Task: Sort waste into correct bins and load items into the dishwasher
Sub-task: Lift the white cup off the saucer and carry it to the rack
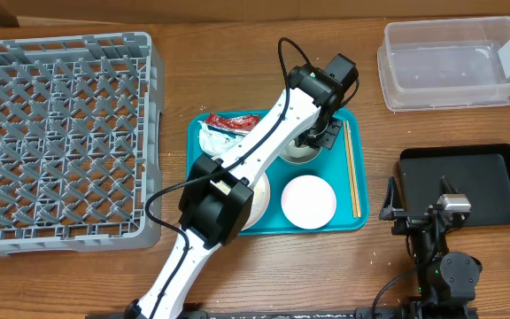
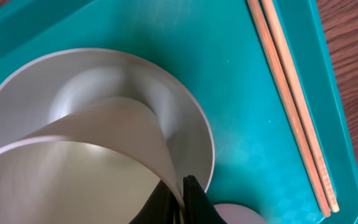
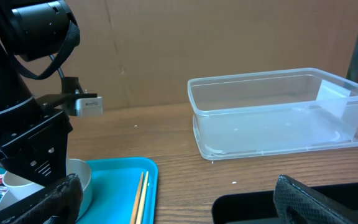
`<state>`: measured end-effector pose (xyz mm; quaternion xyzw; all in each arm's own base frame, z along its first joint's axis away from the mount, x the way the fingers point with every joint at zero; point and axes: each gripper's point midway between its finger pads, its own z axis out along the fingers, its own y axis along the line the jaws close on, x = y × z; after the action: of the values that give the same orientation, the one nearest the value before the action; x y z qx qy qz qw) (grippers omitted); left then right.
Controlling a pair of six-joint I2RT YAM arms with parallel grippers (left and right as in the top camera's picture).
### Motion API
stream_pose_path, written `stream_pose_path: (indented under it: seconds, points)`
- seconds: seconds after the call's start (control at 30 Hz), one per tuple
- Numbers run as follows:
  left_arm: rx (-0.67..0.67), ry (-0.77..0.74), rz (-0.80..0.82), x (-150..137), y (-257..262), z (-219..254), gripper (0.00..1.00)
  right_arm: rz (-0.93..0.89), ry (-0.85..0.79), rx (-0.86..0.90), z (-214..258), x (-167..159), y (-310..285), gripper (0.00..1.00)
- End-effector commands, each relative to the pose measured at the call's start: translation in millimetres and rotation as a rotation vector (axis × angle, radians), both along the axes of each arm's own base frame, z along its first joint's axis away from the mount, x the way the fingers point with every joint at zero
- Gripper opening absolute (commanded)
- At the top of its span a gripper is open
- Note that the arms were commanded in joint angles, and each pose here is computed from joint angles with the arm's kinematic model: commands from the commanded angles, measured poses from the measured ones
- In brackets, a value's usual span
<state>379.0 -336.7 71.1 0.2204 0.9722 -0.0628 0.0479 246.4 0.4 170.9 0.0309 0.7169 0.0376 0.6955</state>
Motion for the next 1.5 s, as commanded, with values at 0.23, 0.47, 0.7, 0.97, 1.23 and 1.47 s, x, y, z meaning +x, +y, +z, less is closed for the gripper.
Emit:
stream_pose_path:
  seconds: [0.23, 0.47, 0.7, 0.97, 1.23, 1.47]
  points:
    - [-0.068, -0.041, 0.105, 9.0, 8.0, 72.1, 0.04, -0.012, -0.005, -0.001, -1.4, 0.0, -2.4, 1.0]
    - [-0.266, -0.184, 0.192, 31.8, 50.2, 180.0, 0.04, -0.013, -0.005, -0.001, -1.4, 0.0, -2.5, 1.0]
    - [-0.479, -0.215, 0.376, 67.5, 140.7, 237.0, 0.04, -0.013, -0.005, -0.001, -1.4, 0.0, -2.5, 1.0]
    - [-0.572, -0.189, 0.702, 104.8, 307.4, 229.1, 0.04, -0.012, -0.005, -0.001, -1.4, 0.0, -2.4, 1.0]
    - [-0.692, -0.043, 0.893, 93.7, 409.3, 187.7, 0.04, -0.012, -0.005, -0.001, -1.4, 0.0, -2.4, 1.0]
    - [-0.97, -0.117, 0.875, 76.1, 483.8, 190.6, 0.04, -0.012, -0.005, -0.001, -1.4, 0.0, -2.4, 1.0]
